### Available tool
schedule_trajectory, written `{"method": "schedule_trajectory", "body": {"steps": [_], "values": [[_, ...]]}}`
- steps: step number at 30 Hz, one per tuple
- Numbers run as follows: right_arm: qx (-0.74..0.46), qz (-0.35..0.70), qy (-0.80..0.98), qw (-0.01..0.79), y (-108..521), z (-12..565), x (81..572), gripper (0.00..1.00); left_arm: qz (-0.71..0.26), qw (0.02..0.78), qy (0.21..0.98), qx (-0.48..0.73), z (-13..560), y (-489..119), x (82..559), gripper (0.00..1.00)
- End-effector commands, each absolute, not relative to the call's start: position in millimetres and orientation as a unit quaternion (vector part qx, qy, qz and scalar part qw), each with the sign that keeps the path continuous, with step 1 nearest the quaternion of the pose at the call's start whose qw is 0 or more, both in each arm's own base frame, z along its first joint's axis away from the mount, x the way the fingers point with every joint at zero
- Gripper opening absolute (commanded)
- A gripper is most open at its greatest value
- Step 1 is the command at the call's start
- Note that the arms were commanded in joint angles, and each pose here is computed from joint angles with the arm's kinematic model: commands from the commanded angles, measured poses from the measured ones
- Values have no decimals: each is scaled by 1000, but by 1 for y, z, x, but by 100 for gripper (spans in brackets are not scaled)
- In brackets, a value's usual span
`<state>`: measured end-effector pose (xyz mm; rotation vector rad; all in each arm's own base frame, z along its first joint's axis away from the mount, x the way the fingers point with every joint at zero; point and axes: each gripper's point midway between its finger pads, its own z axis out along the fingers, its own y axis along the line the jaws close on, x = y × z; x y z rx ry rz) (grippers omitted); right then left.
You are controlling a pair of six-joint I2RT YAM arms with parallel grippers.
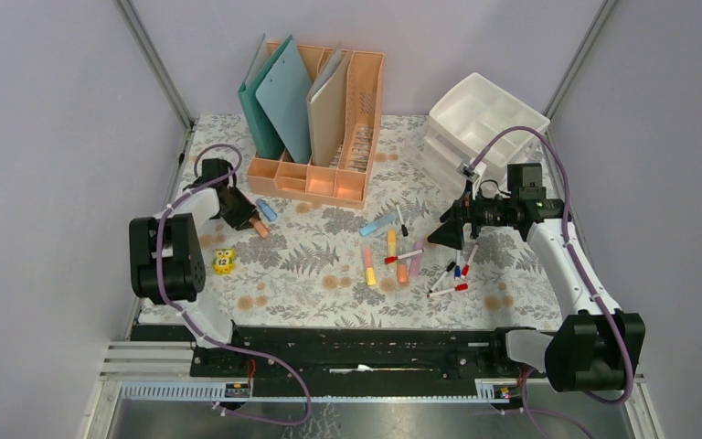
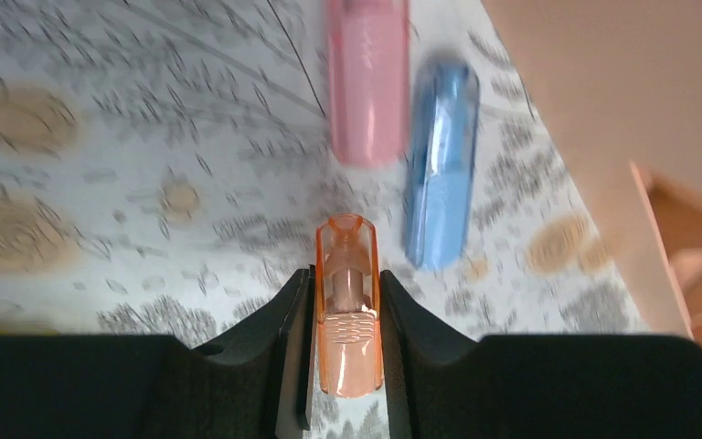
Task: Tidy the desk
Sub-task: Pick up the stationery from the center of the board.
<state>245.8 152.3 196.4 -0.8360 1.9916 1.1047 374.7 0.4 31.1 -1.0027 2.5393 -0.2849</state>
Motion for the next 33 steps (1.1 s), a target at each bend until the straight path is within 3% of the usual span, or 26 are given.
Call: {"method": "schedule_trajectory", "body": {"steps": [1, 8, 18, 26, 33], "values": [[-325, 449, 751, 360, 158, 207, 244, 100, -206, 250, 901, -289, 71, -33, 372, 0], [-306, 497, 737, 342, 170, 210, 244, 100, -352, 296, 861, -216, 112, -102, 337, 0], [-309, 530, 728, 305, 199, 207, 234, 99, -507, 382, 748, -193, 199, -205, 313, 0], [-305, 523, 741, 289, 222, 201, 240, 99, -517, 397, 724, -227, 231, -271, 310, 0], [-292, 519, 755, 275, 237, 197, 246, 98, -477, 392, 748, -244, 239, -313, 312, 0]]}}
